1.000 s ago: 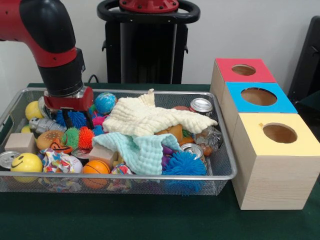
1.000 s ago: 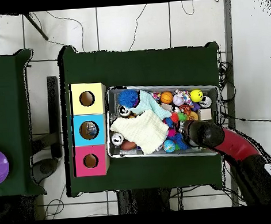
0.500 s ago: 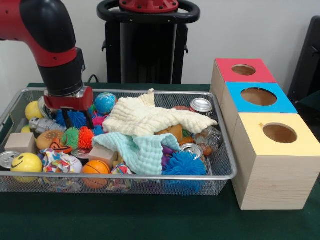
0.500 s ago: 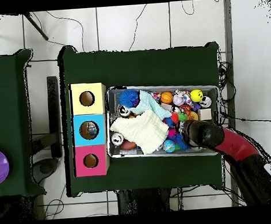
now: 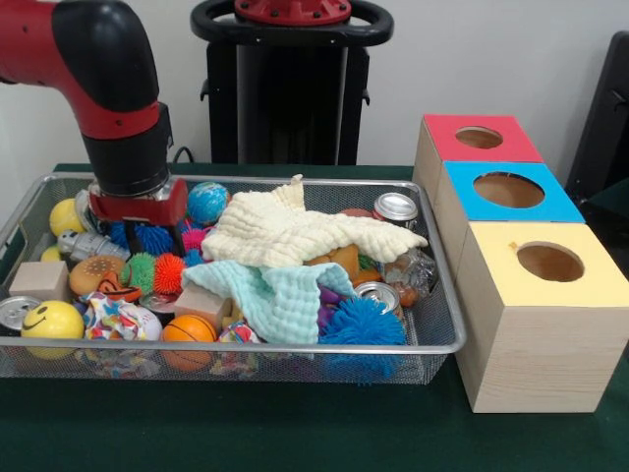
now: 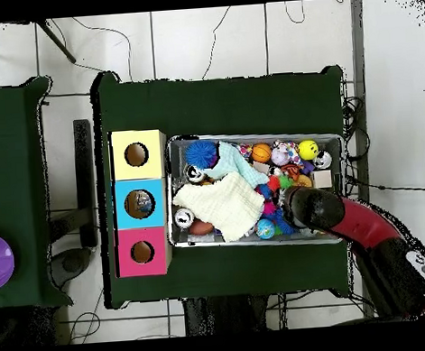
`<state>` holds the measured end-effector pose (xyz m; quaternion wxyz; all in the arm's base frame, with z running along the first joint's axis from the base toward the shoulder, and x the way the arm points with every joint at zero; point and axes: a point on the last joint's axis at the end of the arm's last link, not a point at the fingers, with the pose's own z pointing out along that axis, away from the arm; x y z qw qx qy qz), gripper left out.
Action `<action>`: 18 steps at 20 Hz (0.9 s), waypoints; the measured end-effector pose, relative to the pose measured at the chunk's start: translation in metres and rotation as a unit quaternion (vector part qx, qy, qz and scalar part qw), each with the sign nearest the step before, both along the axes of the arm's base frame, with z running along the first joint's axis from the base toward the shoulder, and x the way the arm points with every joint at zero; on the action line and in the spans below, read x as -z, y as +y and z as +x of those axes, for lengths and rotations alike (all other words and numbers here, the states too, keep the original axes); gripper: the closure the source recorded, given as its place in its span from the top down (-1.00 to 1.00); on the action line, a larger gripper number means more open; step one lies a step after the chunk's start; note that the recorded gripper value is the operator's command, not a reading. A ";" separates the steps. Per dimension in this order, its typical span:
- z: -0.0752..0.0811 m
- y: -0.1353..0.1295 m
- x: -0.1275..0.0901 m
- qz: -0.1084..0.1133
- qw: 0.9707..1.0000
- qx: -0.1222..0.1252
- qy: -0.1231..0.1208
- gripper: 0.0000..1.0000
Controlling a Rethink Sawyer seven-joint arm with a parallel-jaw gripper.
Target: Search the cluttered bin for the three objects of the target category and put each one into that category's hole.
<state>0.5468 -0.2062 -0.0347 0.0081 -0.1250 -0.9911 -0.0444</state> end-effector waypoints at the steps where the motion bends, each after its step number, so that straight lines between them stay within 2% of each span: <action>1: 0.001 0.000 0.001 -0.002 1.000 -0.001 0.000 1.00; 9: 0.007 -0.003 0.005 -0.006 1.000 -0.002 -0.004 1.00; 14: 0.022 -0.007 0.009 -0.017 0.999 -0.002 -0.027 1.00; 18: 0.025 -0.007 0.012 -0.021 0.999 -0.005 -0.033 1.00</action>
